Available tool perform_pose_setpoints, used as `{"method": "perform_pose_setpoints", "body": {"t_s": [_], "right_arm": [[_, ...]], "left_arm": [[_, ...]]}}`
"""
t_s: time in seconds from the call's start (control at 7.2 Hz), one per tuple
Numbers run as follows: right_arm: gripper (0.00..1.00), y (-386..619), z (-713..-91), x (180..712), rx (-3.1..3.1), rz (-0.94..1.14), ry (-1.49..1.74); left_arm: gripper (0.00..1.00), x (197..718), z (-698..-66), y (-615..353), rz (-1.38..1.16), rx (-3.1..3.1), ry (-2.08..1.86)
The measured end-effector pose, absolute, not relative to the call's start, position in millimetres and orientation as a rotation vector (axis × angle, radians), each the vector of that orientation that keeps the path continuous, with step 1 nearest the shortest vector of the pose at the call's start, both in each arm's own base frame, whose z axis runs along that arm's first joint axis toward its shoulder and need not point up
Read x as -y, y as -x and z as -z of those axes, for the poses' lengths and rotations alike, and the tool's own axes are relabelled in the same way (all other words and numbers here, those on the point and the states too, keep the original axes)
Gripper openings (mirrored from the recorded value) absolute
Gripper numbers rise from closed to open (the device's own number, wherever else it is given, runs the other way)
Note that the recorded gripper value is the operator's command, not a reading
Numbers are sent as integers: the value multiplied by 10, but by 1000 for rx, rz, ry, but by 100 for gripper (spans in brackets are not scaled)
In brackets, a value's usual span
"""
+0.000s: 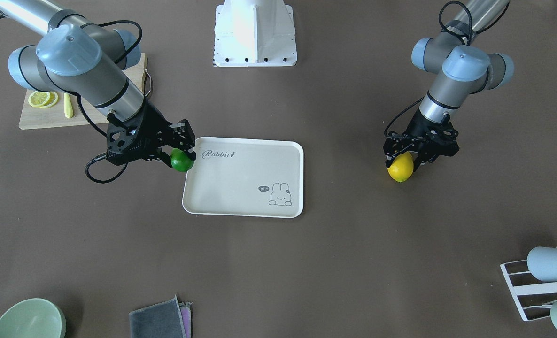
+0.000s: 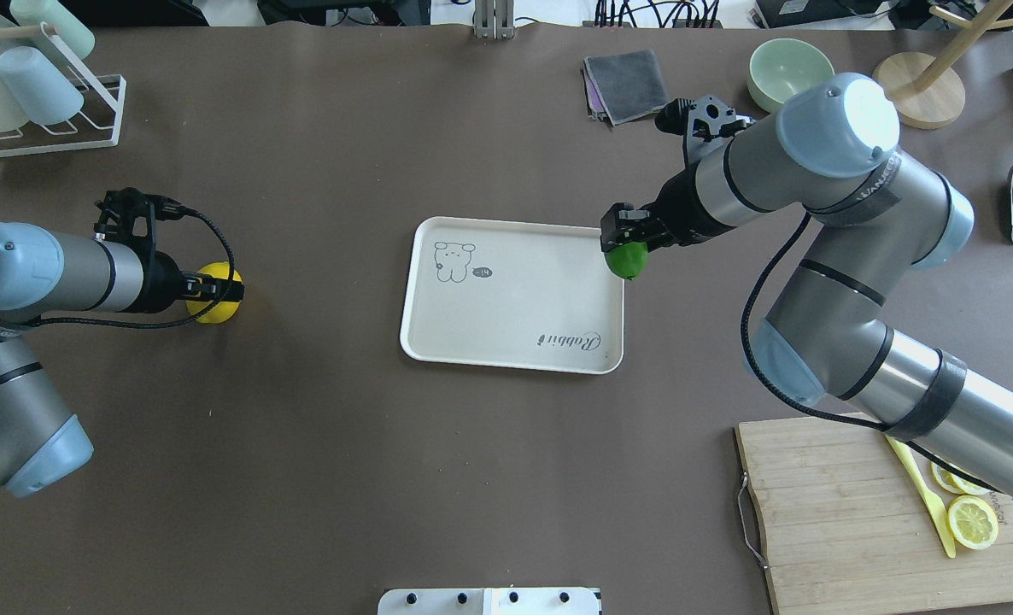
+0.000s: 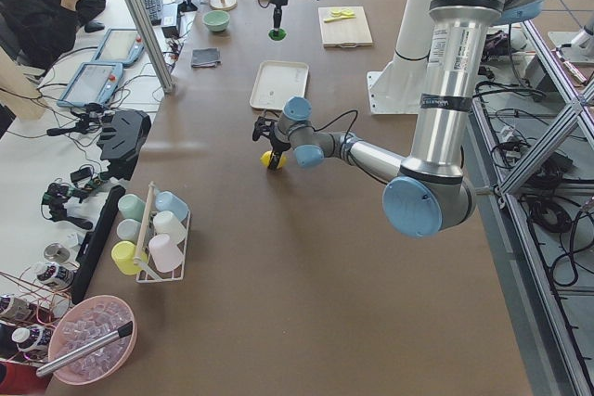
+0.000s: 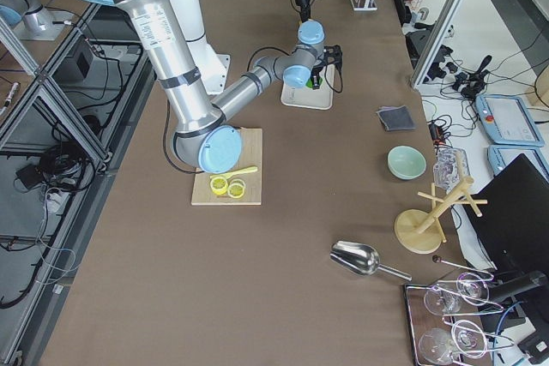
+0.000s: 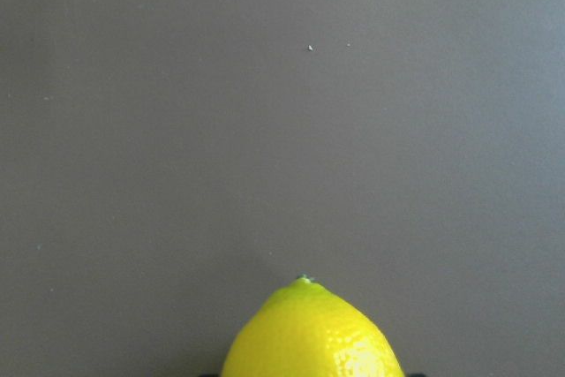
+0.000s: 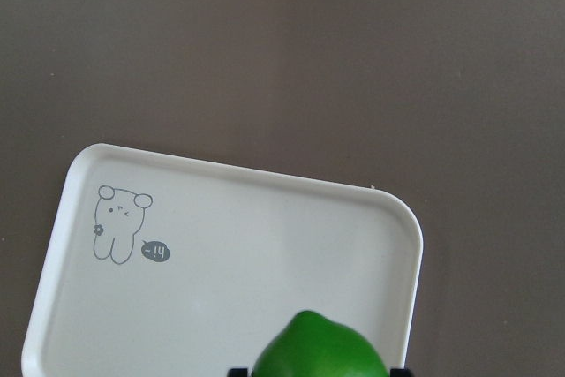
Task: Place all lemons on tray
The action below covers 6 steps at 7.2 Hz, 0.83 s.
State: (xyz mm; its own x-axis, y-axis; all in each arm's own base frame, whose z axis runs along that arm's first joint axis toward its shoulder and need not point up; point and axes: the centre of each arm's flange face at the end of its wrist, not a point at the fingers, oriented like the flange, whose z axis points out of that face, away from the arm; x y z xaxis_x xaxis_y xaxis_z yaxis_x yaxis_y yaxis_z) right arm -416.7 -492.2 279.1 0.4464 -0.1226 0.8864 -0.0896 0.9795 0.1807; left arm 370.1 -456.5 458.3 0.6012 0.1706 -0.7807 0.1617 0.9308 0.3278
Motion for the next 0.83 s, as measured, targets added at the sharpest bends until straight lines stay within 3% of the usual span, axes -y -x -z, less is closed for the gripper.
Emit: {"method": "perform_pose_setpoints", "body": {"t_s": [0.28,0.56,0.69,0.83], "right_arm": [[0,4542,-2899,4779,1074,36,-208],[0,4921,-2977,4715,1034,44,-212],[10,5029,-3059,4747,1013,41,-208],[99,5084,-3100,4778,1002,36,-208]], "left_arm": [[0,4638,-4165,-3708,-19,-985,-370],[0,4839,-3366,-3921,25,-1028,-346],[0,4901,-3039,-4023,60,-1050,-330],[0,4891,-2810,-4173,88,-1065,-309]]}}
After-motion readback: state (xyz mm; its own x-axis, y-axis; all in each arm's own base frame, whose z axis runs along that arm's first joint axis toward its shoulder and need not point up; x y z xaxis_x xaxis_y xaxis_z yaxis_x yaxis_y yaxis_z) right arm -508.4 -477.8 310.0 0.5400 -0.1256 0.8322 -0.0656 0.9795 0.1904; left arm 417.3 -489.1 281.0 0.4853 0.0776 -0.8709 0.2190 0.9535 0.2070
